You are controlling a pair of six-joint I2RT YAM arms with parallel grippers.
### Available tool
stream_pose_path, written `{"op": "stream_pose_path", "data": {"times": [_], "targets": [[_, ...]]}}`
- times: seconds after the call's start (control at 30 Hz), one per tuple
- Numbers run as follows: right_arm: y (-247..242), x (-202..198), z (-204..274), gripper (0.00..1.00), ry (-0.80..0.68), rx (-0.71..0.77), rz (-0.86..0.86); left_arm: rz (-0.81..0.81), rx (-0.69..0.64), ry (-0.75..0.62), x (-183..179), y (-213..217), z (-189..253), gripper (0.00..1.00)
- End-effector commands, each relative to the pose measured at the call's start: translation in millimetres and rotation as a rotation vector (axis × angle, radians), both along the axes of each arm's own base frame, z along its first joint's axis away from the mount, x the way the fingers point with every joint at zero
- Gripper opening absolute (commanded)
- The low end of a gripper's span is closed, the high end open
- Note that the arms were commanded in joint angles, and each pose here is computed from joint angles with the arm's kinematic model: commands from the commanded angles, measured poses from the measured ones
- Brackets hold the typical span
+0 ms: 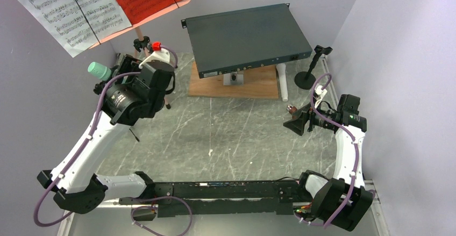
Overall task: Pack up the instrument practice props
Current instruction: Pick up the microphone stand with the microphone from the center of the board.
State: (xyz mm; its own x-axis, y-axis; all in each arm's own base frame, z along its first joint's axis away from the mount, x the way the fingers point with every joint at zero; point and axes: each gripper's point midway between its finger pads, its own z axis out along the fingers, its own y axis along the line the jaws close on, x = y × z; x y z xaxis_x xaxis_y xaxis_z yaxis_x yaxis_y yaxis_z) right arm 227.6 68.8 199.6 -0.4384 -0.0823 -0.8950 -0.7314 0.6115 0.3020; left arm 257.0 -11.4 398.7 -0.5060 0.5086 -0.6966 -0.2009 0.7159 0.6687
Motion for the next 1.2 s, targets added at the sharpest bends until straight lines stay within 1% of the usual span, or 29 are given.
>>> {"op": "stream_pose_path", "data": {"times": [0.0, 0.07, 0.17, 0.23, 0.33, 0.47, 0.5, 0.6, 0.8, 0.9, 1.0, 1.17], "targets": [[5.1, -0.8, 8.0, 0.79, -0.045, 0.016, 0.035, 0.017, -0.019, -0.075, 17.0, 13.3, 17.4, 0.75], [5.1, -0.8, 7.4, 0.79, -0.044, 0.018, 0.035, 0.026, -0.042, -0.067, 26.0, 19.9, 9.4, 0.68], [5.9, -1.8, 7.2, 0.79, -0.043, 0.020, 0.040, 0.051, -0.061, -0.047, 36.8, 26.6, -1.3, 0.63], [5.9, -2.2, 6.8, 0.79, -0.043, 0.019, 0.041, 0.058, -0.077, -0.035, 42.6, 26.7, -5.1, 0.55], [6.1, -3.1, 6.6, 0.79, -0.043, 0.018, 0.046, 0.072, -0.062, -0.032, 49.8, 28.7, -7.0, 0.53], [6.4, -3.6, 7.5, 0.79, -0.048, 0.017, 0.048, 0.080, -0.054, -0.021, 55.9, 30.6, -11.7, 0.40], [6.7, -3.9, 7.7, 0.79, -0.049, 0.018, 0.050, 0.080, -0.052, -0.018, 56.9, 30.7, -13.1, 0.38], [7.1, -4.7, 8.0, 0.79, -0.050, 0.018, 0.052, 0.088, -0.042, -0.010, 58.3, 33.5, -16.3, 0.38], [8.3, -6.1, 9.0, 0.80, -0.051, 0.022, 0.061, 0.109, -0.010, -0.004, 57.0, 41.3, -19.2, 0.42], [8.3, -6.4, 8.7, 0.80, -0.052, 0.021, 0.062, 0.114, 0.004, 0.005, 54.2, 43.7, -20.8, 0.41], [8.5, -6.4, 9.3, 0.80, -0.054, 0.021, 0.062, 0.123, 0.017, 0.016, 49.3, 46.9, -23.0, 0.38], [8.9, -6.5, 9.5, 0.80, -0.053, 0.025, 0.065, 0.136, 0.046, 0.003, 45.1, 52.0, -20.4, 0.39]]}}
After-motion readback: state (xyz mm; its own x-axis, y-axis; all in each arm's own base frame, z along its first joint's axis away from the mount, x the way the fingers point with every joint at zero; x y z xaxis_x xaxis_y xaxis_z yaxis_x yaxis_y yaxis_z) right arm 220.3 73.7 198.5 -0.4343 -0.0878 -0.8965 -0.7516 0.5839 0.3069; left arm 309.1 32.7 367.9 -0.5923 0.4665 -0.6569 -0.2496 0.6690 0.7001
